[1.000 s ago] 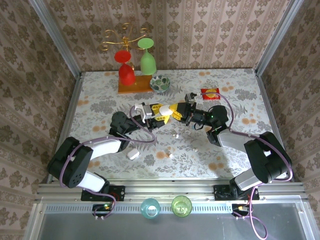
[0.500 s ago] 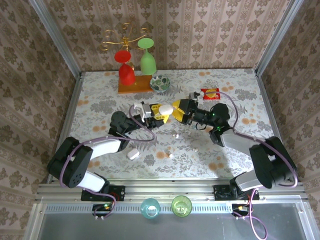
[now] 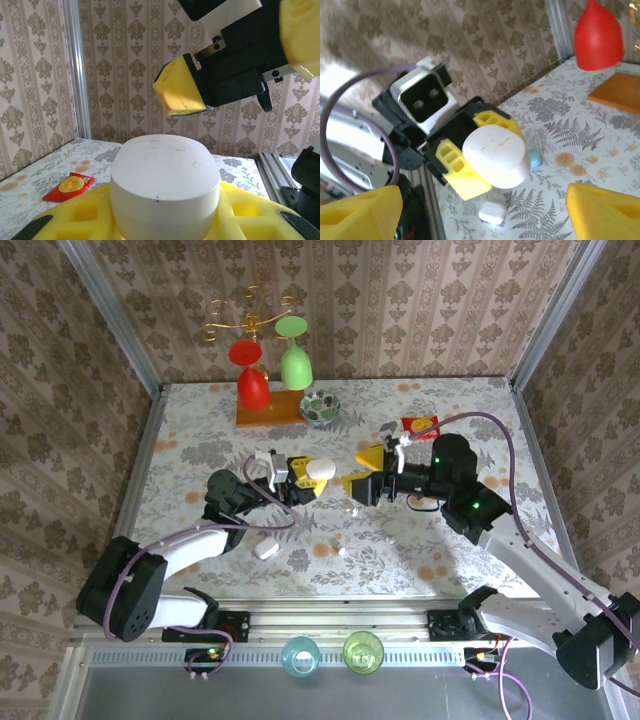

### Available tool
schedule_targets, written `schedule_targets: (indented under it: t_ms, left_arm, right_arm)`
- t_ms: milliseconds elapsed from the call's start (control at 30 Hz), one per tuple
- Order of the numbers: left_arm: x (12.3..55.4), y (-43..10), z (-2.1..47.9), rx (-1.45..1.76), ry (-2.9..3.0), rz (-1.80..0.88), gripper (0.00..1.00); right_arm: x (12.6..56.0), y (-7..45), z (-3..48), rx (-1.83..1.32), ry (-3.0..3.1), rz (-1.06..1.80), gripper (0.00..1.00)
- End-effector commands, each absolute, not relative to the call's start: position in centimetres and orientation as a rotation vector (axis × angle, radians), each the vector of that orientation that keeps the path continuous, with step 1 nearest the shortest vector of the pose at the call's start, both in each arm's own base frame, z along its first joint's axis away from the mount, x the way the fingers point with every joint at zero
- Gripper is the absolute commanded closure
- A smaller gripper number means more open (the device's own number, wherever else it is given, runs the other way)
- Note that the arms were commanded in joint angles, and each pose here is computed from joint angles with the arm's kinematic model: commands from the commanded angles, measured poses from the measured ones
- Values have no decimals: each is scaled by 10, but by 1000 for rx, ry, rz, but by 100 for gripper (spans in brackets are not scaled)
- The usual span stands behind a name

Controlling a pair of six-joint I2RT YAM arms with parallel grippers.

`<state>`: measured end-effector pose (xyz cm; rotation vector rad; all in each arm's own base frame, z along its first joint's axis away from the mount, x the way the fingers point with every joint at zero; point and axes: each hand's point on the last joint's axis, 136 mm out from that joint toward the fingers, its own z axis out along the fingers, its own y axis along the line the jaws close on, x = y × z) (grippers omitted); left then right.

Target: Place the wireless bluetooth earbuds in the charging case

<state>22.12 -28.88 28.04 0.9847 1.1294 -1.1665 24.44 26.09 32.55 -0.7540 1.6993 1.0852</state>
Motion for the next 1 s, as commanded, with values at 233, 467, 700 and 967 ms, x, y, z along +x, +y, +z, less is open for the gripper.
schedule_targets:
  t_ms: [233, 467, 700, 967]
  left_arm:
    - [202, -291, 287, 1064, 1084, -1216, 73]
    - [196, -293, 287, 1091, 1077, -1232, 73]
    - [191, -293, 286, 1110, 1065, -1236, 73]
    - [190, -294, 288, 1124, 1052, -1235, 73]
  right_arm:
    - [262, 293, 296, -1114, 1672, 742, 13]
    - [292, 290, 295, -1000, 1684, 640, 13]
    - [294, 283, 303, -928, 1691, 672, 14]
    - [299, 271, 306, -878, 1723, 685, 15]
